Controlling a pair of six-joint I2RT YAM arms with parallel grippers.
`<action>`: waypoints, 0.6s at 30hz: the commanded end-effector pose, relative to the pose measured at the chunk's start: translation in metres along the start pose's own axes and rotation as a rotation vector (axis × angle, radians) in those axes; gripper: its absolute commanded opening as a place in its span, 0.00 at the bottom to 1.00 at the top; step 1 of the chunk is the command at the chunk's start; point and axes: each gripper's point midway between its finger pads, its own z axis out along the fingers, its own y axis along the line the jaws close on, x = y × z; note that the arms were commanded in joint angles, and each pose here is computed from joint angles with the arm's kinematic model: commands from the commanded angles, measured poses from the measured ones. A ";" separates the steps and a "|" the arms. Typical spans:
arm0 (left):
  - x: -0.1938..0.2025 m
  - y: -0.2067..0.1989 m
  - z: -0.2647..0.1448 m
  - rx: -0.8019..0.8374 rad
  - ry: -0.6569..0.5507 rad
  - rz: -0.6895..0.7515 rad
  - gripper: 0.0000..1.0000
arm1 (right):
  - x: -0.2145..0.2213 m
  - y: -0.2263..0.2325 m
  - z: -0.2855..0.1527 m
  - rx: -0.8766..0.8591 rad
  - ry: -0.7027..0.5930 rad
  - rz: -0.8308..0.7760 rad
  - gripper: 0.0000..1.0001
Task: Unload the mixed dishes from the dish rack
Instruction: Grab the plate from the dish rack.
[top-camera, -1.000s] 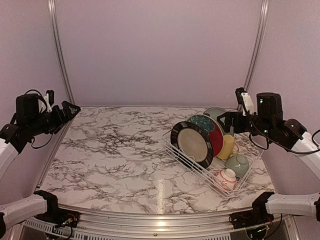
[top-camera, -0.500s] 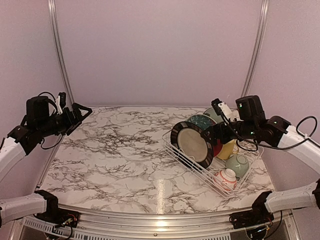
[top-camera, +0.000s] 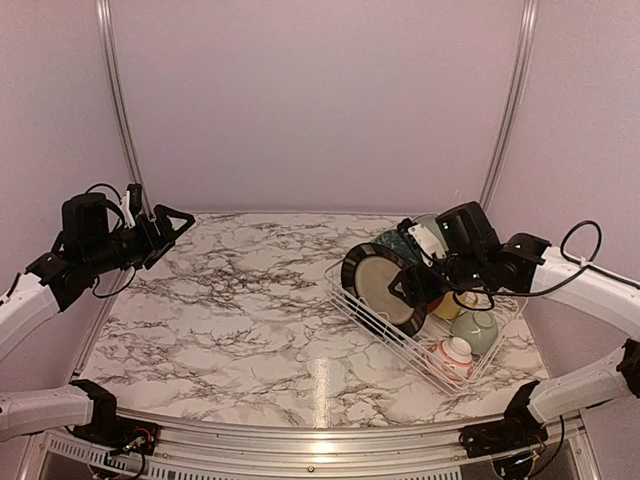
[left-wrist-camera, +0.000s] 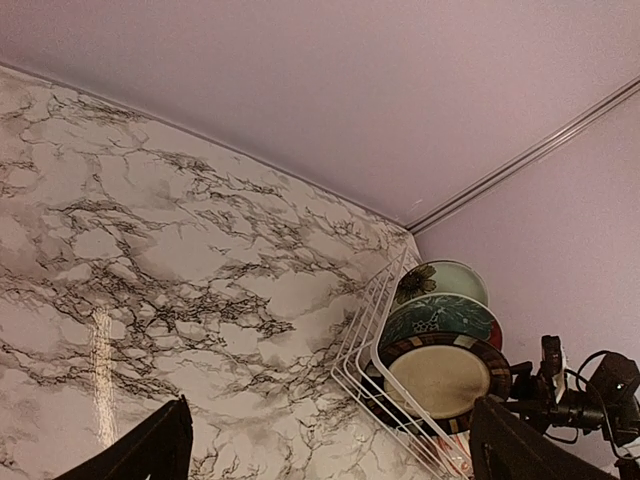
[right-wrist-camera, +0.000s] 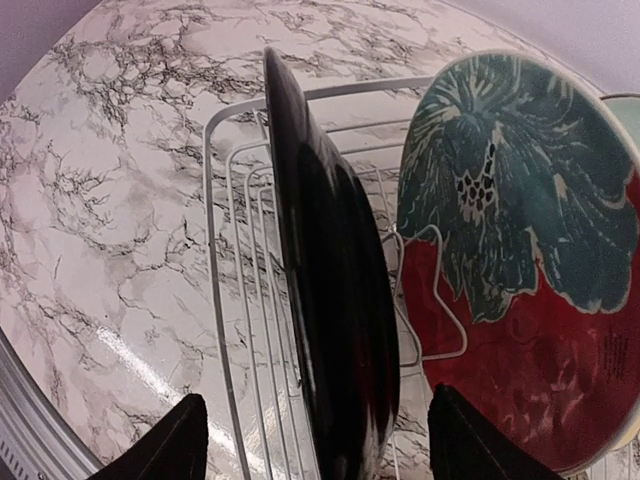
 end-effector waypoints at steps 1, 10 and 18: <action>0.002 0.004 0.005 -0.003 -0.005 -0.022 0.99 | -0.003 0.005 0.003 0.033 -0.004 0.000 0.71; 0.017 0.012 0.014 0.012 0.035 -0.074 0.99 | 0.000 0.000 0.013 0.089 -0.007 -0.007 0.59; 0.015 0.010 0.016 0.025 0.021 -0.079 0.99 | -0.004 -0.002 0.020 0.101 -0.041 0.005 0.48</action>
